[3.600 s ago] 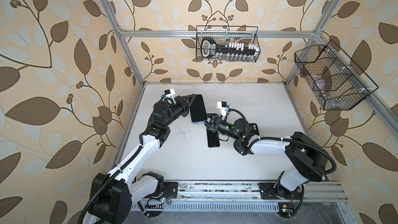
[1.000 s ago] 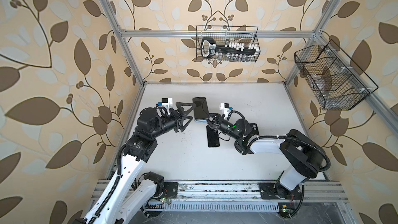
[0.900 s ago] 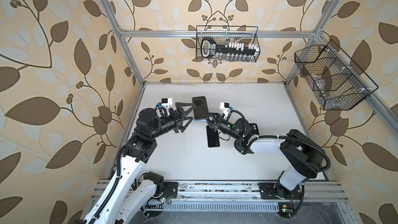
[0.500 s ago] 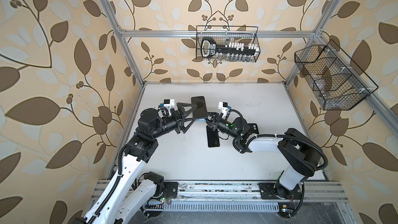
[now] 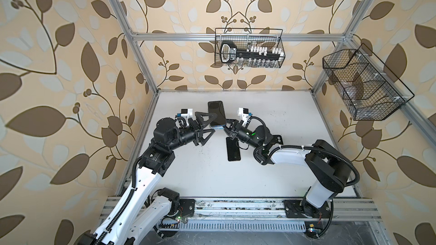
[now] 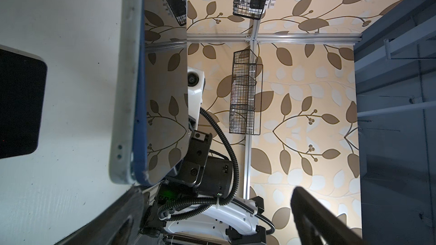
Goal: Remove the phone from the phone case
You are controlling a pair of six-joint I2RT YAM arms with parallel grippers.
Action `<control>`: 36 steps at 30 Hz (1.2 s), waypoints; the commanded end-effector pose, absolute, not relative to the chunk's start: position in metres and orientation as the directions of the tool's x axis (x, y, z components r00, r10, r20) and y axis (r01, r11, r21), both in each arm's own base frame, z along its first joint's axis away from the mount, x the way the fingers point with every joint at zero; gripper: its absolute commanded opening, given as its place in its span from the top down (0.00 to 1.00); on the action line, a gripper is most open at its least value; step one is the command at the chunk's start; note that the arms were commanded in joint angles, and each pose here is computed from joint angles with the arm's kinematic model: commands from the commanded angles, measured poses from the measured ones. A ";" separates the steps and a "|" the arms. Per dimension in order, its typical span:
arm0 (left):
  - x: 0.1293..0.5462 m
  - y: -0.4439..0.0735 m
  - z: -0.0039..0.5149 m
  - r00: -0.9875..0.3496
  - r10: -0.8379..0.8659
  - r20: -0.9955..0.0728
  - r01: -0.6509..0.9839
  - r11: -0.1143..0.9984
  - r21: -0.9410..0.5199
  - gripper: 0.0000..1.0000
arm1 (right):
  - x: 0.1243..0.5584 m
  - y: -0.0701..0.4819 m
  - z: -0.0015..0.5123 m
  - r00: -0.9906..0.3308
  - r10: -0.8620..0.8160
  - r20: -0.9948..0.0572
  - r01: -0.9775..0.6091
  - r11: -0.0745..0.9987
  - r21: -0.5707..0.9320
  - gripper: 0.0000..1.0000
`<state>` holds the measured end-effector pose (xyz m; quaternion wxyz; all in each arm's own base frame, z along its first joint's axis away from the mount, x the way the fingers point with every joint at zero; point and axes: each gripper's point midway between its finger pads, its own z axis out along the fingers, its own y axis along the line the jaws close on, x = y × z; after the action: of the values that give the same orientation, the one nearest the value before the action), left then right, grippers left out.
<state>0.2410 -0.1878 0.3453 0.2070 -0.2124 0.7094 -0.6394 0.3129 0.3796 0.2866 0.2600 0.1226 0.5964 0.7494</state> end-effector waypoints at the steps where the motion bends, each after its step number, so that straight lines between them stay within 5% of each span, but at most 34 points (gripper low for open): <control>1: 0.243 -0.191 0.356 -0.826 -0.562 -0.047 0.011 0.067 -0.998 0.01 | 0.306 0.383 0.316 -0.837 0.528 -0.141 -0.304 -0.236 0.923 1.00; 18: 0.253 -0.187 0.346 -0.800 -0.598 -0.054 -0.003 0.094 -0.996 0.02 | 0.298 0.388 0.313 -0.847 0.515 -0.128 -0.294 -0.254 0.922 1.00; 36: 0.264 -0.180 0.322 -0.768 -0.632 -0.105 -0.035 0.205 -0.978 0.44 | 0.293 0.389 0.313 -0.851 0.511 -0.121 -0.295 -0.276 0.915 1.00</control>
<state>0.2612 -0.1831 0.3153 0.2278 -0.2376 0.7326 -0.5957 0.3049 0.3916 0.2767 0.2500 0.1188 0.5996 0.7509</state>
